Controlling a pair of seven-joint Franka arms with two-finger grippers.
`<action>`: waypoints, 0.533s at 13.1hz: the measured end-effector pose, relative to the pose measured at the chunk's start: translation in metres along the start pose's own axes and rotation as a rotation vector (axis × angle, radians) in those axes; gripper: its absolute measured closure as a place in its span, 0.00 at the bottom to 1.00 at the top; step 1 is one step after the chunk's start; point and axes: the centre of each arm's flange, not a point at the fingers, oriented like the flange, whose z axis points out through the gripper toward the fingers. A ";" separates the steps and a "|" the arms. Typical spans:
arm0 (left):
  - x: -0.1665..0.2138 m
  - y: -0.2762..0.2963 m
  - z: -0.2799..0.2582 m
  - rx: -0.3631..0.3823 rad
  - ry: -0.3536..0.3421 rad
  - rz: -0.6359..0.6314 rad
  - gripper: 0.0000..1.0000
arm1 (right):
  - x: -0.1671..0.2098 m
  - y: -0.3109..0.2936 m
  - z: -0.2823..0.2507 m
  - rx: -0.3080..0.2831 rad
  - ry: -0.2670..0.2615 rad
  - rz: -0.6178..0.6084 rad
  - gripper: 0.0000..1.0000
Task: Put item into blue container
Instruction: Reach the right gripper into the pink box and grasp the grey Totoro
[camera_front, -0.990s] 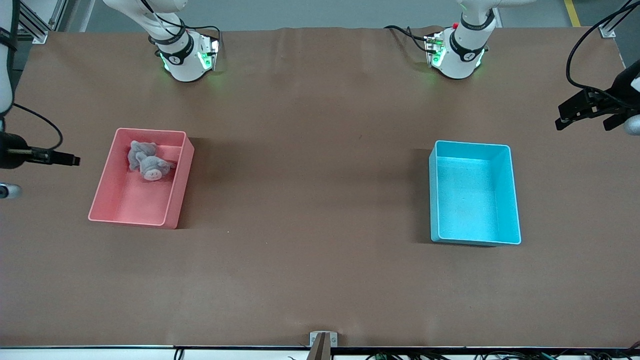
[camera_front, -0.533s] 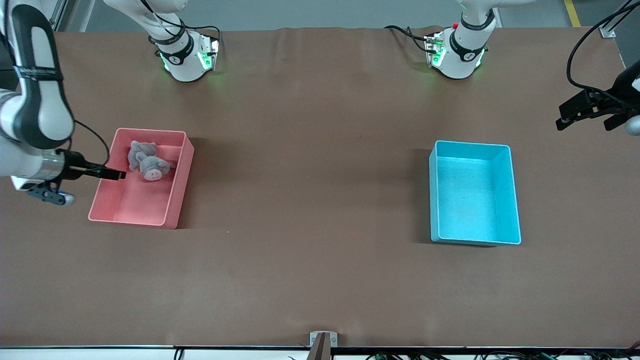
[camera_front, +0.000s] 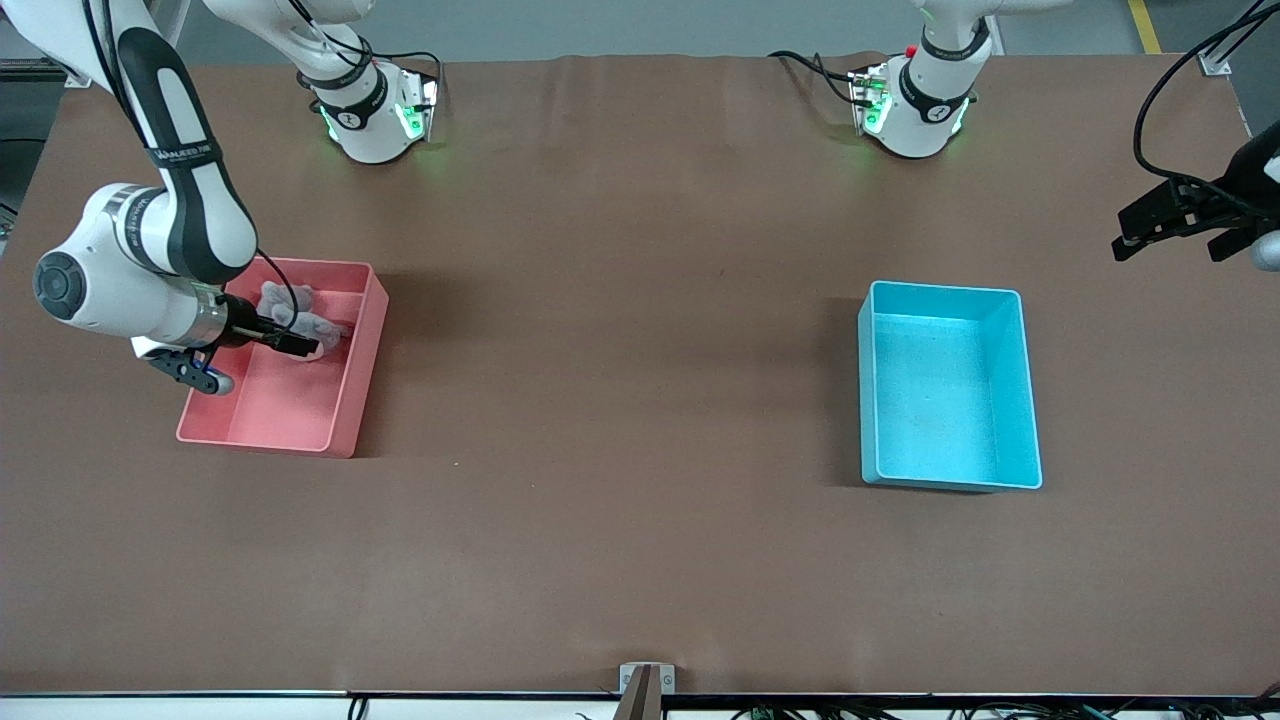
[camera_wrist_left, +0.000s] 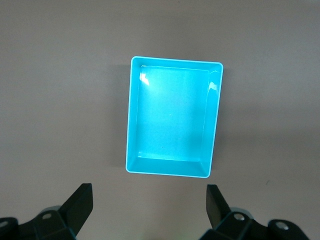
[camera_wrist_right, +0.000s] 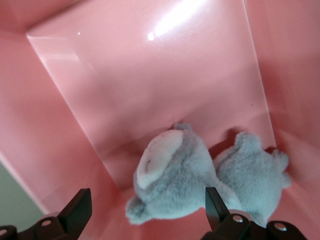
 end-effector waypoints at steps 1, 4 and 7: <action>0.000 0.000 0.000 0.000 0.000 0.000 0.00 | -0.002 0.002 0.006 -0.002 -0.001 0.003 0.00; 0.000 0.000 0.000 0.000 0.000 0.001 0.00 | -0.003 0.004 0.022 -0.012 -0.008 0.006 0.00; 0.000 0.001 0.000 0.000 0.000 0.003 0.00 | -0.001 0.007 0.042 -0.025 -0.025 0.012 0.03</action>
